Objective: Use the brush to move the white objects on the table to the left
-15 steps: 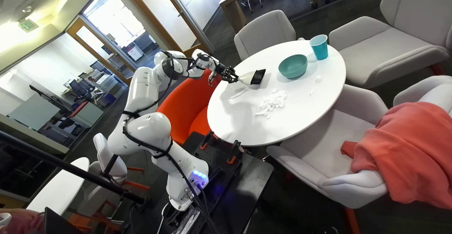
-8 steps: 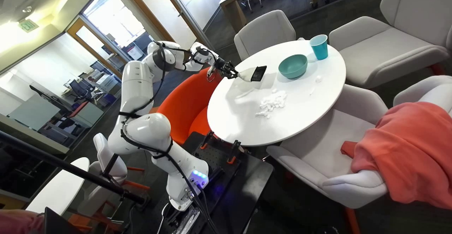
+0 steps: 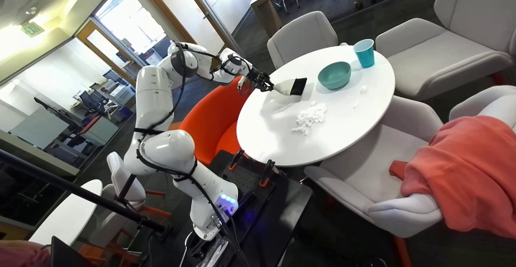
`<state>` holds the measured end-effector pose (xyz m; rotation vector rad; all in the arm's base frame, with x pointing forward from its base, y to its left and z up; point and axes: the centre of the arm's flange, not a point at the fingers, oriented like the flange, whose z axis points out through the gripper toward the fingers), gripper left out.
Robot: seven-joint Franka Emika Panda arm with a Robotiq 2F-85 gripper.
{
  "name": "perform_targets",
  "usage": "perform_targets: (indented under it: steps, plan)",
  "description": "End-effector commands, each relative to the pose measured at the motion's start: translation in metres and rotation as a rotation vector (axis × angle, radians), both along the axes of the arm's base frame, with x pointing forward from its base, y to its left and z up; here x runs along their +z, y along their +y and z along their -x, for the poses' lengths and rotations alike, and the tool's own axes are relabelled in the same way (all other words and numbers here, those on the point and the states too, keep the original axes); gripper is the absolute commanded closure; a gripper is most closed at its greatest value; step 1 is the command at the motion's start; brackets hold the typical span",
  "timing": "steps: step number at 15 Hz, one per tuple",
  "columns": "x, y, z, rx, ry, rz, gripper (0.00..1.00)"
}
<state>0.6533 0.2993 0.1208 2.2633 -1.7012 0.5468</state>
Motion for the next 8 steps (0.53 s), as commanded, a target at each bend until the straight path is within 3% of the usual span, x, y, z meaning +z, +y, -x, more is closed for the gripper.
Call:
perform_targets:
  steps: [1,8]
  plan:
    - [0.008,-0.008,0.007,-0.028,-0.002,-0.02,0.88]
    - [0.022,-0.087,0.029,-0.155,-0.005,-0.134,0.88]
